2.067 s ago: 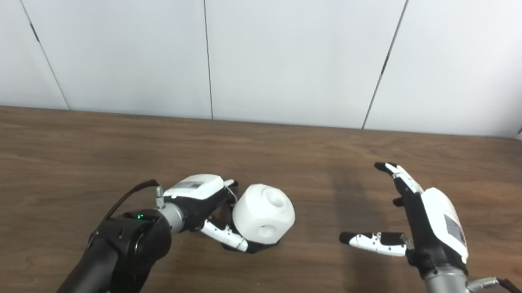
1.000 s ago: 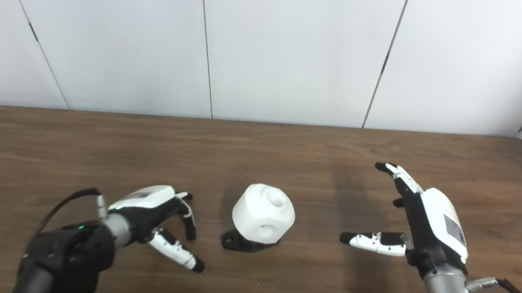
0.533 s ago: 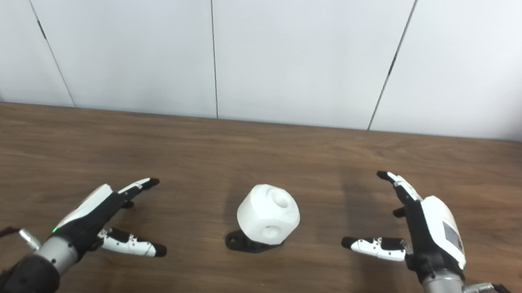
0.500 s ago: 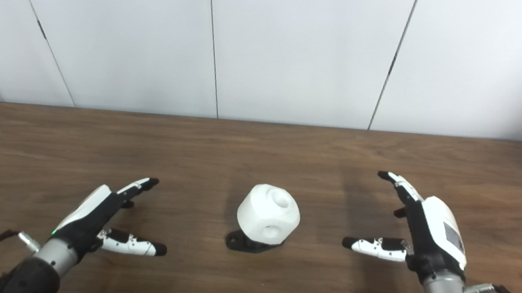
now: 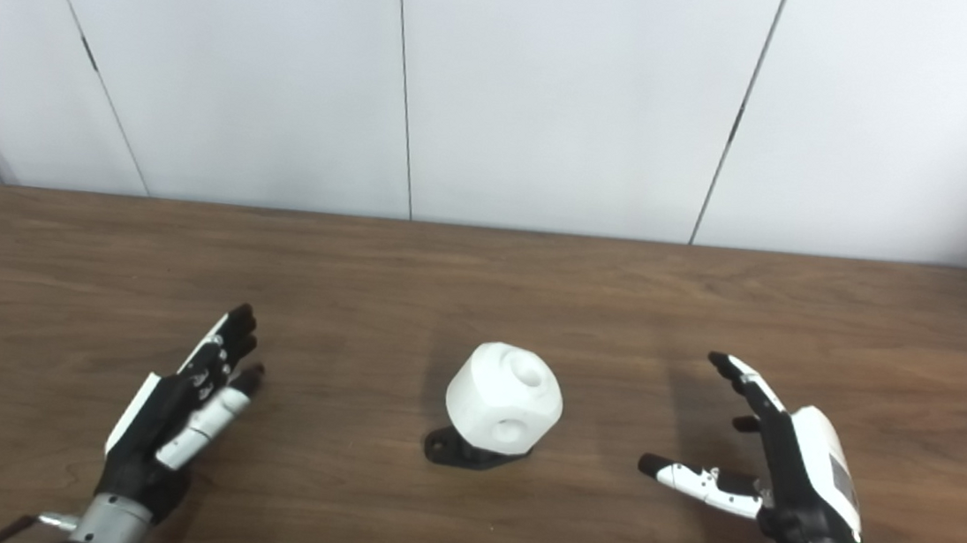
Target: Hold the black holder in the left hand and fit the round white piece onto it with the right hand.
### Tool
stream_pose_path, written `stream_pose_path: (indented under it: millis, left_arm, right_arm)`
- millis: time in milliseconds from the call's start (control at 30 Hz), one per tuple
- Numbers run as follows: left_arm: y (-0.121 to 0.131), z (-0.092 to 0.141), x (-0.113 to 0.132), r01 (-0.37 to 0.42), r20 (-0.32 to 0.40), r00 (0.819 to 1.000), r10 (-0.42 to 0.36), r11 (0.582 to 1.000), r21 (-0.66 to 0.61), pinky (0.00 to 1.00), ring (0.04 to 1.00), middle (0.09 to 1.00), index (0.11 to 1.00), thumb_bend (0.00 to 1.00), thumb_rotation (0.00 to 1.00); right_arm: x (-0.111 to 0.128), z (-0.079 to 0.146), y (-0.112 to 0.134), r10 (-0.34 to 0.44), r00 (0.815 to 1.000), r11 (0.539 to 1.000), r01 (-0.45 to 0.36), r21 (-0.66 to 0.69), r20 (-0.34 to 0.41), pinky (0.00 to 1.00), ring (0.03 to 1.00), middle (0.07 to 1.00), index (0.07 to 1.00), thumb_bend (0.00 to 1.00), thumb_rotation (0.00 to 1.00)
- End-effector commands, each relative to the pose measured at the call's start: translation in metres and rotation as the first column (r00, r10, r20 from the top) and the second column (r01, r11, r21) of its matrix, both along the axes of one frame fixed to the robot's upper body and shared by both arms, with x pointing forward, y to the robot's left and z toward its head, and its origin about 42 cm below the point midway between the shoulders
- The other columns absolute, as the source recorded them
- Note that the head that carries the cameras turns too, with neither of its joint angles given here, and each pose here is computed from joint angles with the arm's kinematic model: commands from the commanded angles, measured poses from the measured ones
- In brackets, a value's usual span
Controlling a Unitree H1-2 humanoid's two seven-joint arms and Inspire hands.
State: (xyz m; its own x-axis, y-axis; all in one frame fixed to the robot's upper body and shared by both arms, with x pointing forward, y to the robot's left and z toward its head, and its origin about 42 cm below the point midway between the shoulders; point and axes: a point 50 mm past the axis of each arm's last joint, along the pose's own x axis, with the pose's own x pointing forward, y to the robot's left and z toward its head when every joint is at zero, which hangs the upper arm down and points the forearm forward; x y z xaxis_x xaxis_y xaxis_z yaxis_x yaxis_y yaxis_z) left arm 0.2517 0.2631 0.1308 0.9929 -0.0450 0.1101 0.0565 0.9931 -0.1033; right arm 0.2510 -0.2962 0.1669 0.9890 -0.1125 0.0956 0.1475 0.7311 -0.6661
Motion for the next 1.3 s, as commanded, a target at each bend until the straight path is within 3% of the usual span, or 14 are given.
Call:
stream_pose_path:
  millis: [0,167,267,400,533,667,833,967,1133,1267]
  left_arm:
    - [0.000,0.010,0.003,-0.004,0.076,0.997,0.010,0.997,-0.077,1.00,1.000,1.000,1.000,0.80,0.60]
    - [-0.004,0.007,-0.003,-0.012,0.075,0.997,0.023,0.989,-0.145,1.00,1.000,1.000,1.000,0.83,0.68]
    - [-0.005,0.005,-0.006,-0.001,0.074,0.997,0.011,0.991,-0.133,1.00,1.000,1.000,1.000,0.83,0.72]
    - [-0.005,0.003,-0.010,0.006,0.074,0.997,0.003,0.993,-0.119,1.00,1.000,1.000,1.000,0.83,0.76]
    - [-0.004,0.001,-0.012,-0.008,0.084,0.996,0.021,0.989,-0.151,1.00,1.000,1.000,1.000,0.81,0.75]
    - [-0.004,0.001,-0.012,-0.005,0.080,0.997,0.017,0.988,-0.153,1.00,1.000,1.000,1.000,0.80,0.75]
    - [-0.004,-0.004,-0.008,0.001,0.084,0.996,0.014,0.985,-0.174,1.00,1.000,1.000,1.000,0.78,0.75]
    - [-0.004,-0.005,-0.005,-0.003,0.080,0.997,0.019,0.981,-0.196,1.00,1.000,1.000,1.000,0.76,0.75]
    - [-0.004,-0.007,-0.004,-0.003,0.075,0.997,0.018,0.979,-0.202,1.00,1.000,1.000,1.000,0.74,0.78]
    - [-0.004,-0.006,-0.004,-0.001,0.073,0.997,0.017,0.978,-0.207,1.00,1.000,1.000,1.000,0.72,0.78]
  right_arm:
    - [0.000,0.009,-0.003,0.008,0.995,1.000,-0.007,-0.010,0.098,0.75,0.871,0.885,0.869,0.74,0.53]
    - [-0.006,-0.001,-0.004,-0.001,0.989,0.998,-0.007,0.055,0.147,0.71,0.842,0.876,0.872,0.60,0.62]
    - [-0.012,-0.008,-0.004,-0.007,0.988,0.992,-0.012,0.124,0.155,0.68,0.826,0.878,0.884,0.56,0.68]
    - [-0.019,-0.017,-0.003,-0.026,0.984,0.977,-0.012,0.211,0.176,0.70,0.818,0.865,0.882,0.56,0.73]
    - [-0.025,-0.025,-0.001,-0.031,0.986,0.928,-0.032,0.371,0.162,0.72,0.837,0.867,0.890,0.60,0.78]
    - [-0.030,-0.031,0.001,-0.023,0.989,0.853,-0.058,0.519,0.149,0.85,0.924,0.920,0.923,0.64,0.78]
    - [-0.033,-0.034,-0.001,-0.029,0.987,0.825,-0.066,0.561,0.158,0.91,0.940,0.920,0.920,0.66,0.77]
    - [-0.032,-0.033,-0.001,-0.011,0.985,0.834,-0.086,0.544,0.172,0.91,0.938,0.918,0.914,0.66,0.74]
    - [-0.028,-0.027,0.004,0.023,0.975,0.895,-0.118,0.429,0.220,0.73,0.858,0.875,0.883,0.64,0.69]
    - [-0.025,-0.030,0.003,0.026,0.974,0.891,-0.124,0.437,0.224,0.74,0.870,0.888,0.888,0.64,0.68]
